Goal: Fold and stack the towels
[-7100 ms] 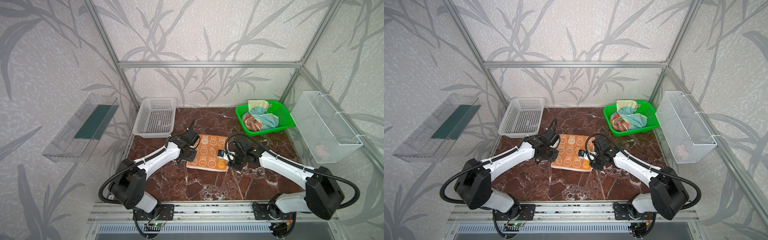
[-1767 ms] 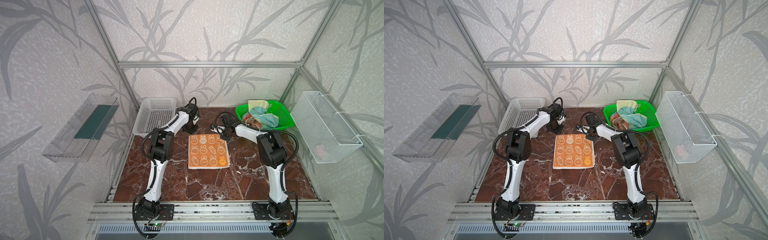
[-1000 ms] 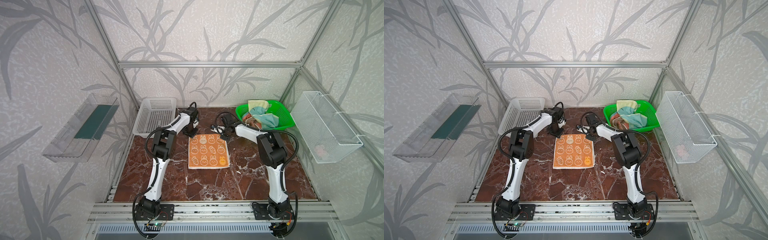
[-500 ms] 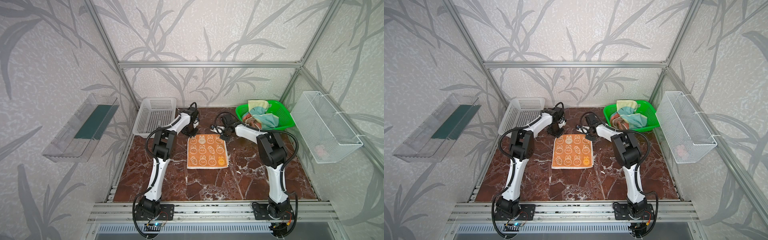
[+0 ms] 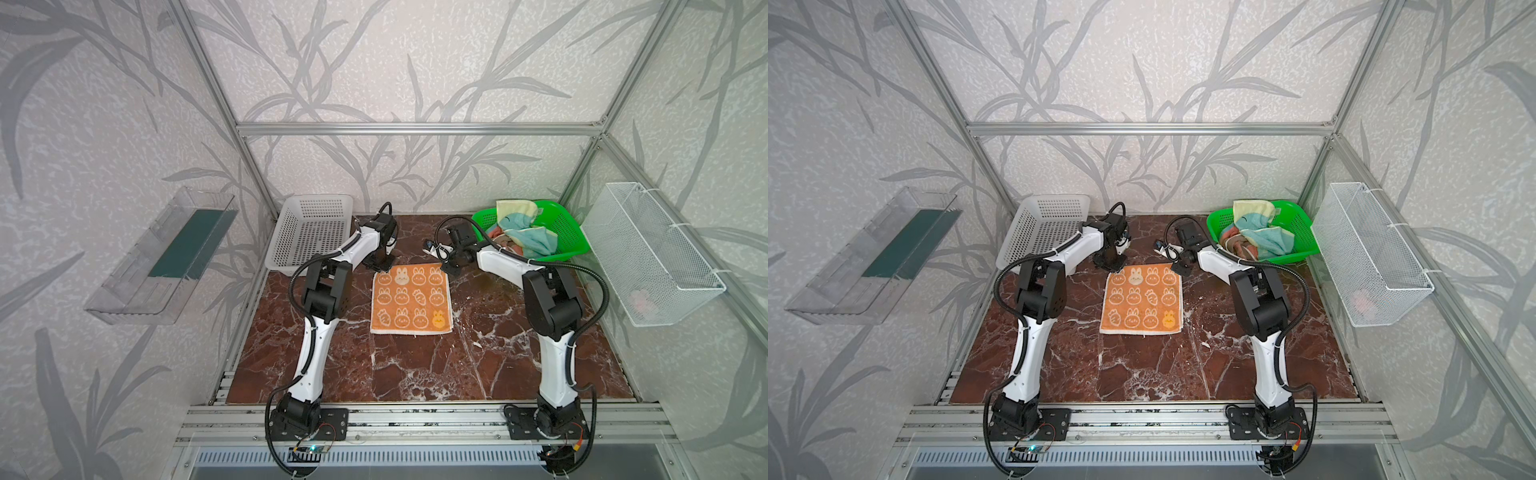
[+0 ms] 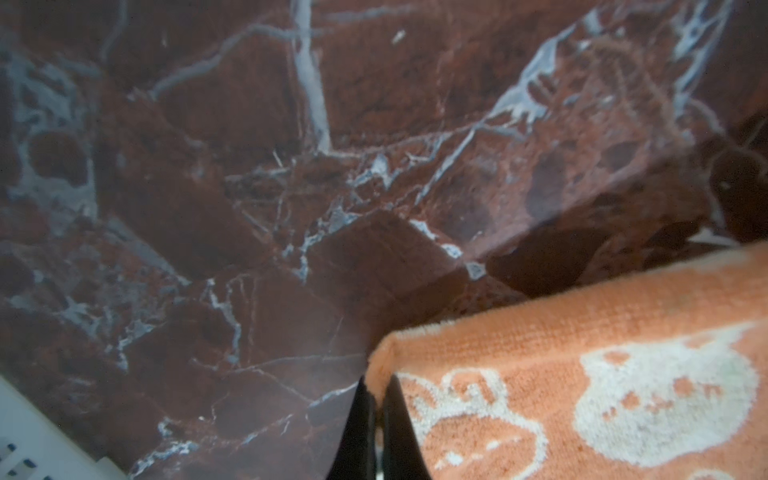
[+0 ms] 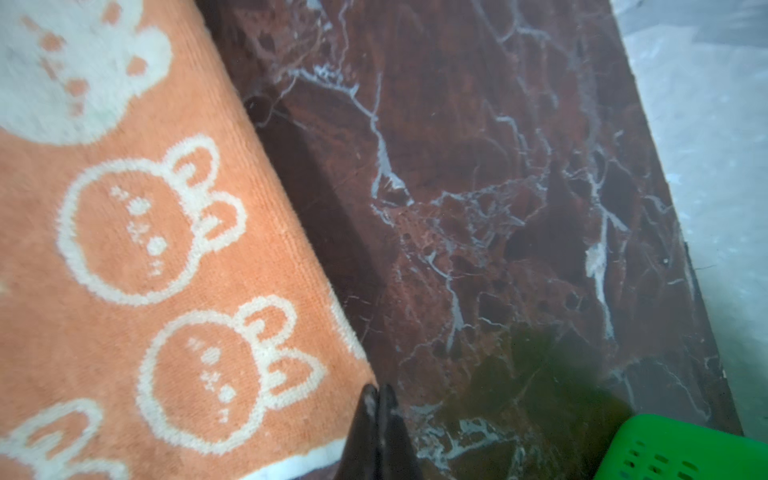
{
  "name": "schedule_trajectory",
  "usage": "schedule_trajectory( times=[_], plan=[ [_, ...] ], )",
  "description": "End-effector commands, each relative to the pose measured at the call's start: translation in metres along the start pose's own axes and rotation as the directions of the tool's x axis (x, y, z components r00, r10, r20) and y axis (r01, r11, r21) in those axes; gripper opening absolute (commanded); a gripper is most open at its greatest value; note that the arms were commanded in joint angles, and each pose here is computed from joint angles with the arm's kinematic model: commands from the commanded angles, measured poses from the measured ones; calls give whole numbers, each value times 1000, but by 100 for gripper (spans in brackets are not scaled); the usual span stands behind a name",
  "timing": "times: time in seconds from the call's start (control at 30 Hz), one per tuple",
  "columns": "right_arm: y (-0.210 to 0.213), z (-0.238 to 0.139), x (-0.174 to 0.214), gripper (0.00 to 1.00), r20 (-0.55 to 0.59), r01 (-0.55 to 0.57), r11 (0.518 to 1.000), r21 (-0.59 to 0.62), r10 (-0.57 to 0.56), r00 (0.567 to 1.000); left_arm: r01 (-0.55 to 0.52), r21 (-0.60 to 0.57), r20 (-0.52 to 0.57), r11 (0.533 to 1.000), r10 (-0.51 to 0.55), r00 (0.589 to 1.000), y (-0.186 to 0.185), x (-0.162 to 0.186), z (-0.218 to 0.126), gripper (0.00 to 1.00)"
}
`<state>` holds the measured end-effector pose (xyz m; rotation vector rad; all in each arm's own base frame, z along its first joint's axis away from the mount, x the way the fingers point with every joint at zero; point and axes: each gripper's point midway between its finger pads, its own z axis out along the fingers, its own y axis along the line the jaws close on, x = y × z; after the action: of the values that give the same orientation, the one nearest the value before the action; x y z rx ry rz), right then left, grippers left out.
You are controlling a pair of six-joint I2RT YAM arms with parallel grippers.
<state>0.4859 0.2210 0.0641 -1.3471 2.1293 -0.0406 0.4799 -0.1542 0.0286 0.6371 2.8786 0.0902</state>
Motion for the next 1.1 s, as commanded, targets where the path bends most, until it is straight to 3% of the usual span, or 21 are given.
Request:
schedule_trajectory(
  times=[0.0, 0.37, 1.07],
  plan=[
    [-19, -26, -21, 0, 84, -50, 999, 21, 48, 995, 35, -61, 128, 998, -27, 991, 17, -22, -42, 0],
    [-9, -22, -9, 0, 80, -24, 1000, 16, 23, 997, 75, -84, 282, 994, -48, 958, 19, -11, -66, 0],
    [14, -81, -2, 0, 98, -112, 993, -34, 115, 989, 92, -12, 363, 996, -81, 928, -7, 31, -100, 0]
  ],
)
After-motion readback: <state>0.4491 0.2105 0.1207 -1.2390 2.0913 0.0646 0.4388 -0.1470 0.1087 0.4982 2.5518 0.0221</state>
